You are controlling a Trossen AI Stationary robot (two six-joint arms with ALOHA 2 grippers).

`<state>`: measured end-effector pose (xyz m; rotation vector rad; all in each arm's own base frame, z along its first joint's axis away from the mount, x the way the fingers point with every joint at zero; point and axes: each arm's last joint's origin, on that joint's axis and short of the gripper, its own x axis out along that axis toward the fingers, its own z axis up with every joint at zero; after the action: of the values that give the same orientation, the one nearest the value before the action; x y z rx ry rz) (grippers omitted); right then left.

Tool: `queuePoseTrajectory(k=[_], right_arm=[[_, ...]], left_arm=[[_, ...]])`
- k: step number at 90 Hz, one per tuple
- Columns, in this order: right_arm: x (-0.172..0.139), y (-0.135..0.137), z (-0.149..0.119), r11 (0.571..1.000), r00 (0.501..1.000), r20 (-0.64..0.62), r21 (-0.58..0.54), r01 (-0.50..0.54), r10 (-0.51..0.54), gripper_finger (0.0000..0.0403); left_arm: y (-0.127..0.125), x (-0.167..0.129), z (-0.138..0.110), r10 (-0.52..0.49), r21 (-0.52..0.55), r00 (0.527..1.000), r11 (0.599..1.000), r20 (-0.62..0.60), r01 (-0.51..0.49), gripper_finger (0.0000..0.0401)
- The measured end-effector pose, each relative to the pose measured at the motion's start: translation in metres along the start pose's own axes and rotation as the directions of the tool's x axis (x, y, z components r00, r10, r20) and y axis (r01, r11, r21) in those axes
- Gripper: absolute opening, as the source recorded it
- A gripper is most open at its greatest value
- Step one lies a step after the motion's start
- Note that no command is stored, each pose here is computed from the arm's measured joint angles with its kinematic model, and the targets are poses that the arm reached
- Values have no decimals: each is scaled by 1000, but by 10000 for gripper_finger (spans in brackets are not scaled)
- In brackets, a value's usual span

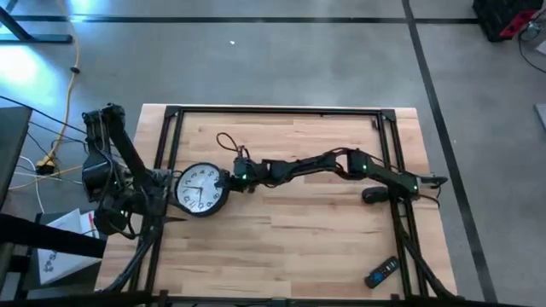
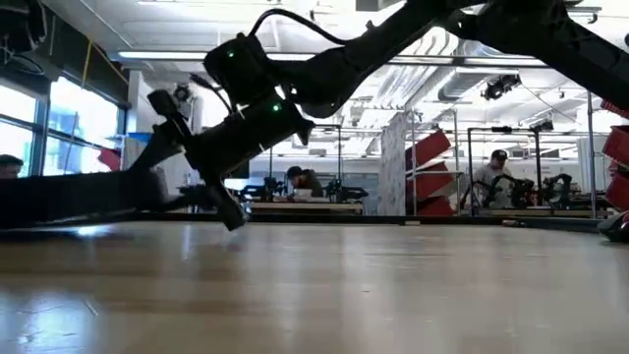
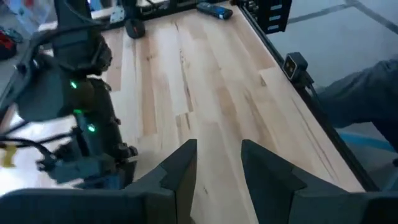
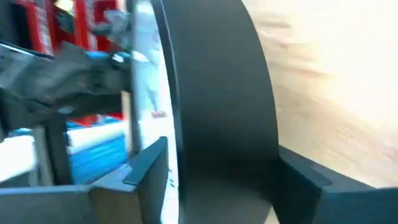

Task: Insert battery
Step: Insert the yellow battery into the white-black wall clock

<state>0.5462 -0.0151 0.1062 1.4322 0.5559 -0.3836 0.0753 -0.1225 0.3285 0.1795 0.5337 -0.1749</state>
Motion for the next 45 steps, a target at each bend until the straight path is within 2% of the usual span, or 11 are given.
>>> queuePoseTrajectory(k=[17, 29, 45], right_arm=[[-1, -5, 4, 999, 999, -4, 8, 54, -54, 267], [-2, -9, 5, 994, 995, -20, -51, 97, -98, 271], [-3, -10, 5, 991, 994, -23, -86, 100, -103, 272]], left_arm=[[-1, -1, 0, -10, 17, 1000, 1000, 7, 9, 110], [-2, -1, 0, -12, 20, 1000, 1000, 8, 12, 110], [-2, -1, 0, -9, 21, 1000, 1000, 10, 9, 110]])
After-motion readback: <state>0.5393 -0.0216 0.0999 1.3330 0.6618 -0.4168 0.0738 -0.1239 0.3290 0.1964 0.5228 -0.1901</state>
